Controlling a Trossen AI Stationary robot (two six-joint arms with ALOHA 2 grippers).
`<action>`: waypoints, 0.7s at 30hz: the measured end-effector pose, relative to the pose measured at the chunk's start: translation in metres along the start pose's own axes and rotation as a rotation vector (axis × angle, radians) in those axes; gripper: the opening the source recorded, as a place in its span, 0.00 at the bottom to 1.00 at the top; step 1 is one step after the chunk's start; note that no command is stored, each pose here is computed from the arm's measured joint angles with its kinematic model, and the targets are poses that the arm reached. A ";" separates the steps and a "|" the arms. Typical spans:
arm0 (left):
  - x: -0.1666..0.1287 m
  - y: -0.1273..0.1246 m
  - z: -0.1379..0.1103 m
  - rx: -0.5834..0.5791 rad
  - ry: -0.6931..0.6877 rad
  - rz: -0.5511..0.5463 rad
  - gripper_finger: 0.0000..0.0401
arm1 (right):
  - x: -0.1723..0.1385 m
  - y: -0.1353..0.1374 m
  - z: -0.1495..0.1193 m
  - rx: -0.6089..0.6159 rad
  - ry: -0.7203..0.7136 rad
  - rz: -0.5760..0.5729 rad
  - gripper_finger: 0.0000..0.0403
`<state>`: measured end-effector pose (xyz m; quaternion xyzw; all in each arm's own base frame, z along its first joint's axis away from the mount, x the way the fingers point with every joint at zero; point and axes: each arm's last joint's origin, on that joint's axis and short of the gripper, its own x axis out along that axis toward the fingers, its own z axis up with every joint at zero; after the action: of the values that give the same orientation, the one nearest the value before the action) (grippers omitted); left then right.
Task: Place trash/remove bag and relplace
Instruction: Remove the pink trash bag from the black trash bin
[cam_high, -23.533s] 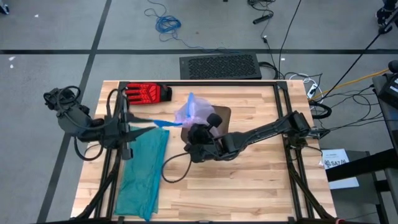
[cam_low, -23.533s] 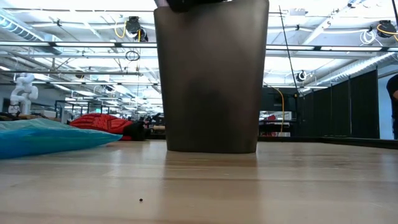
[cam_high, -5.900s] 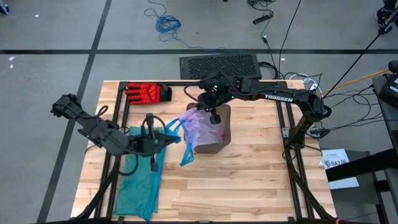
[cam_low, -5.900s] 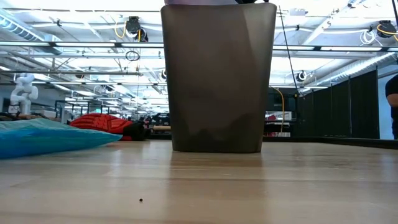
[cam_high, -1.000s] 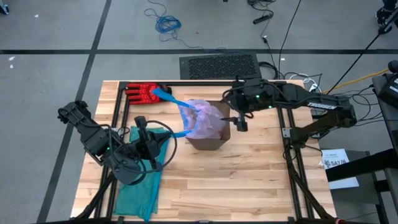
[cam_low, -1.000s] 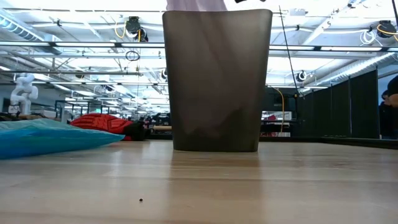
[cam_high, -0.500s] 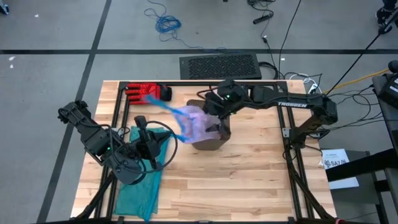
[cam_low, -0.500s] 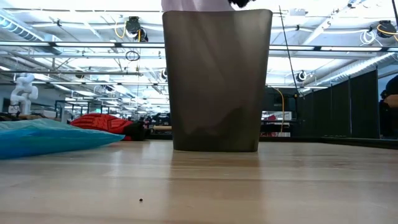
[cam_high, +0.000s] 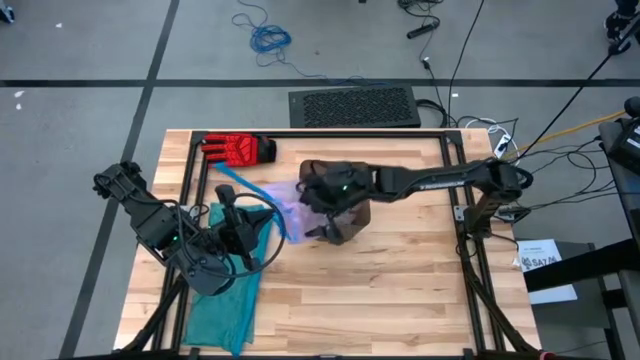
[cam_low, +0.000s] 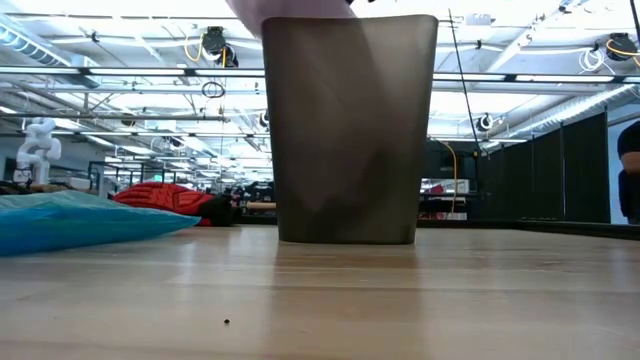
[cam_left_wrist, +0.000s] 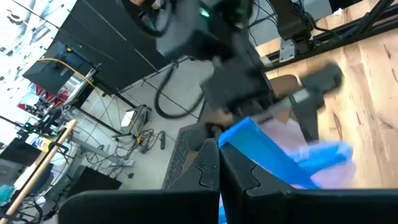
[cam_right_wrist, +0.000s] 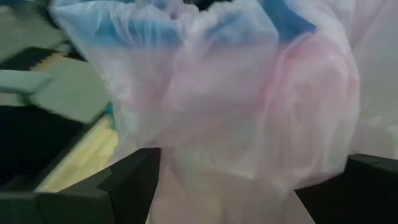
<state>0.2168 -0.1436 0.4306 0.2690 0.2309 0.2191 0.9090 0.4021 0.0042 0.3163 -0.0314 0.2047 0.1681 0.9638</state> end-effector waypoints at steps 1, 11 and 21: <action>0.000 0.000 0.000 -0.002 -0.001 0.000 0.00 | 0.006 0.000 -0.002 -0.005 0.000 -0.033 0.78; 0.000 0.000 0.000 -0.006 -0.002 0.000 0.00 | 0.028 -0.005 -0.008 -0.062 -0.046 -0.133 0.59; -0.001 0.003 0.010 0.013 -0.055 0.070 0.00 | 0.022 0.000 -0.003 -0.096 -0.041 -0.187 0.01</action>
<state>0.2205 -0.1463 0.4402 0.2888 0.1979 0.2416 0.9050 0.4204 0.0104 0.3048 -0.0933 0.1727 0.0876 0.9766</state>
